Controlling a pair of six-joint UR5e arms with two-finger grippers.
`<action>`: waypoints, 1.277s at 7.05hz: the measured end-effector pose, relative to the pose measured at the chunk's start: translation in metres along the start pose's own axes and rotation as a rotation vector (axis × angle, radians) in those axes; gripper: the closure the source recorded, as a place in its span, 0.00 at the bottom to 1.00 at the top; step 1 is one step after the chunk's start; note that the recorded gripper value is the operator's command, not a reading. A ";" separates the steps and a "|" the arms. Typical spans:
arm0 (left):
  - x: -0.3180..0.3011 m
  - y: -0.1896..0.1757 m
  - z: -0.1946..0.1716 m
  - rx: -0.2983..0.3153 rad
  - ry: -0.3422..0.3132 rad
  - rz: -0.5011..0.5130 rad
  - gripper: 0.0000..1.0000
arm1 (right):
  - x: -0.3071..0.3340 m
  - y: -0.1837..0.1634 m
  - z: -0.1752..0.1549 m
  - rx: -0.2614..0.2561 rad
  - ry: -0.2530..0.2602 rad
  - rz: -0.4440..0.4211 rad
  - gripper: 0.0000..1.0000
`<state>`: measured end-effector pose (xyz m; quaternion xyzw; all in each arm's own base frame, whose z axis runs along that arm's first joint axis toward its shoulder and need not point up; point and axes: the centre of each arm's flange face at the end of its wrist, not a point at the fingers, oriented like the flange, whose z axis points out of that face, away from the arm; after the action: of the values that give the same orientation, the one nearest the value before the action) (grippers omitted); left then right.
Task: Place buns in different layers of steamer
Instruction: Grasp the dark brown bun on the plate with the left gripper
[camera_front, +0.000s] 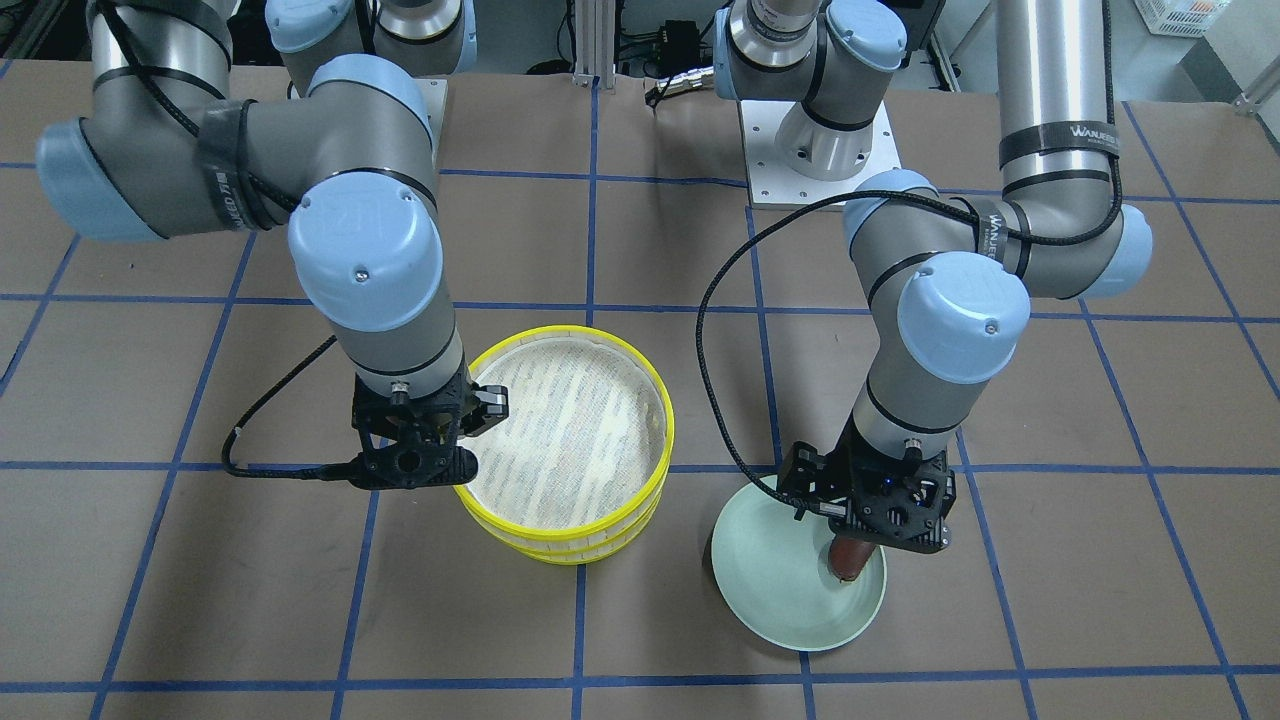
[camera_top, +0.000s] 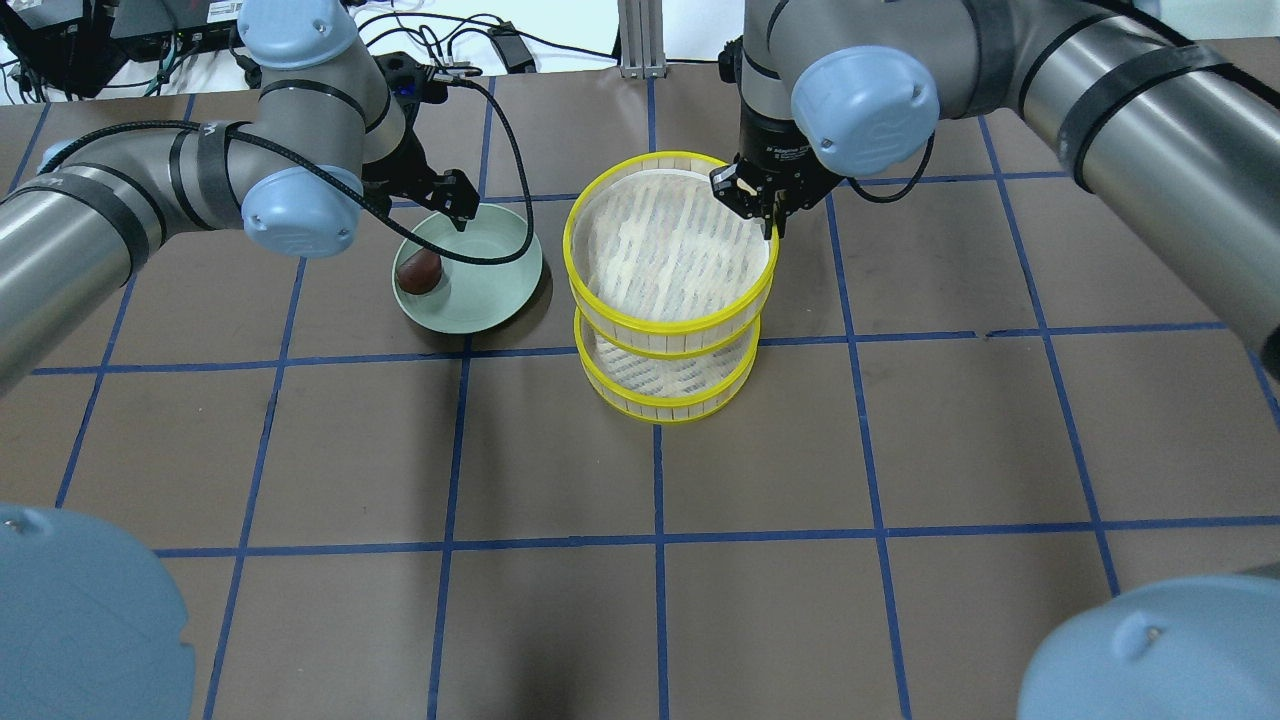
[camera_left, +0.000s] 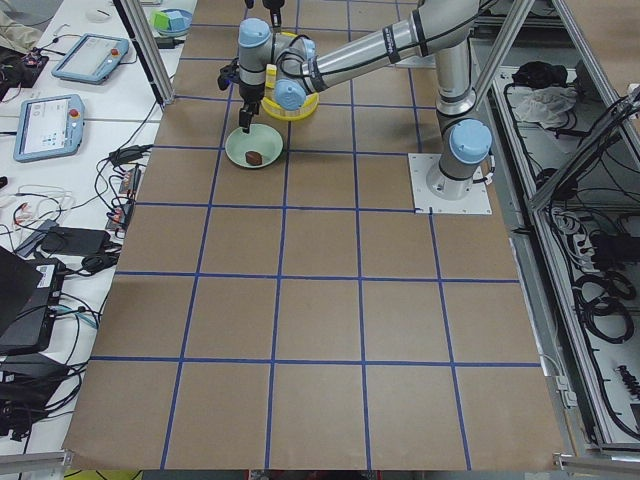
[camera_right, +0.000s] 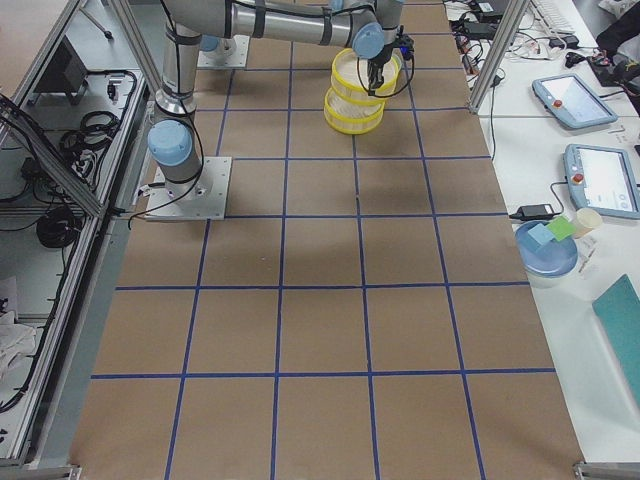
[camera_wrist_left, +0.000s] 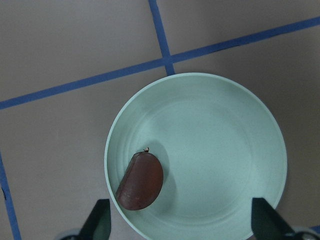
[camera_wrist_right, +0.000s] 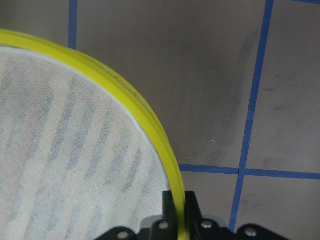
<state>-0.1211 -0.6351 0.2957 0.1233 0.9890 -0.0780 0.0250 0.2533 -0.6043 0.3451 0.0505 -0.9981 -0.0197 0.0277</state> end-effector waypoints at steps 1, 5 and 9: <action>-0.001 0.001 0.013 -0.021 0.005 0.027 0.00 | -0.003 -0.001 0.016 0.001 0.014 -0.004 1.00; -0.010 0.000 0.060 -0.093 -0.020 0.201 0.00 | -0.014 0.009 0.048 0.016 0.052 -0.024 1.00; -0.026 -0.008 0.084 -0.077 -0.030 0.326 0.00 | -0.021 0.016 0.057 0.018 0.061 -0.041 1.00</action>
<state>-0.0954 -0.6626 0.2162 0.2799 0.9577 -0.0368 0.0567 0.2698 -0.5843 0.2879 0.0717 -0.9957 -0.0096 0.0573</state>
